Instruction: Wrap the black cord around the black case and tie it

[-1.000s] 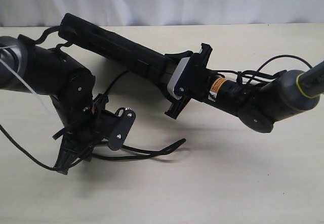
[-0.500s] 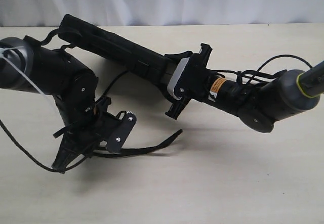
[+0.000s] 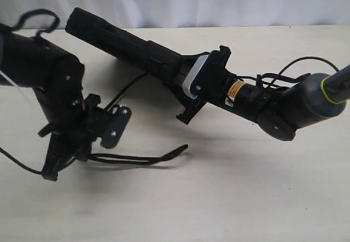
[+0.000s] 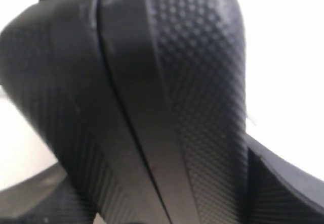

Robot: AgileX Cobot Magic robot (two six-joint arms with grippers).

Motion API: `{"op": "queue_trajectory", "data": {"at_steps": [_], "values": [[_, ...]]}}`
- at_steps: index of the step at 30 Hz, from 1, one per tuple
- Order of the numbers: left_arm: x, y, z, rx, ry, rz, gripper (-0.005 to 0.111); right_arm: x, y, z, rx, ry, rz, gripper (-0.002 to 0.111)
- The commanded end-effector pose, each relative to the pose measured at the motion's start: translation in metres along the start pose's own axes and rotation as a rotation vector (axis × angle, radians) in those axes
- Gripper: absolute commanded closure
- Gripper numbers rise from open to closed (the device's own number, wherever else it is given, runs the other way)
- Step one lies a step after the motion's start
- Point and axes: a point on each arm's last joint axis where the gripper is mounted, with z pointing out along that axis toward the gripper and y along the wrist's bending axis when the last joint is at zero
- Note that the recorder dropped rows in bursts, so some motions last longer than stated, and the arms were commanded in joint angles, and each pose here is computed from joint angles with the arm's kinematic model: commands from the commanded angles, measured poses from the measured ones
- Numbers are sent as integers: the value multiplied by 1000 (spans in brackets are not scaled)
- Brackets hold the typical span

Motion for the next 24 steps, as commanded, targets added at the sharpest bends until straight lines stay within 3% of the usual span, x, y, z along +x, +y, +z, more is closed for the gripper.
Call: {"op": "queue_trajectory", "data": {"at_steps": [1, 14, 24], "values": [[24, -3, -31, -3, -111, -224, 107, 16, 10, -2, -42, 121, 156, 104], [99, -9, -79, -56, -376, -663, 107, 16, 10, -2, -34, 123, 291, 104], [129, -11, -82, -93, -395, -736, 107, 18, 10, -2, -35, 139, 300, 104]]}}
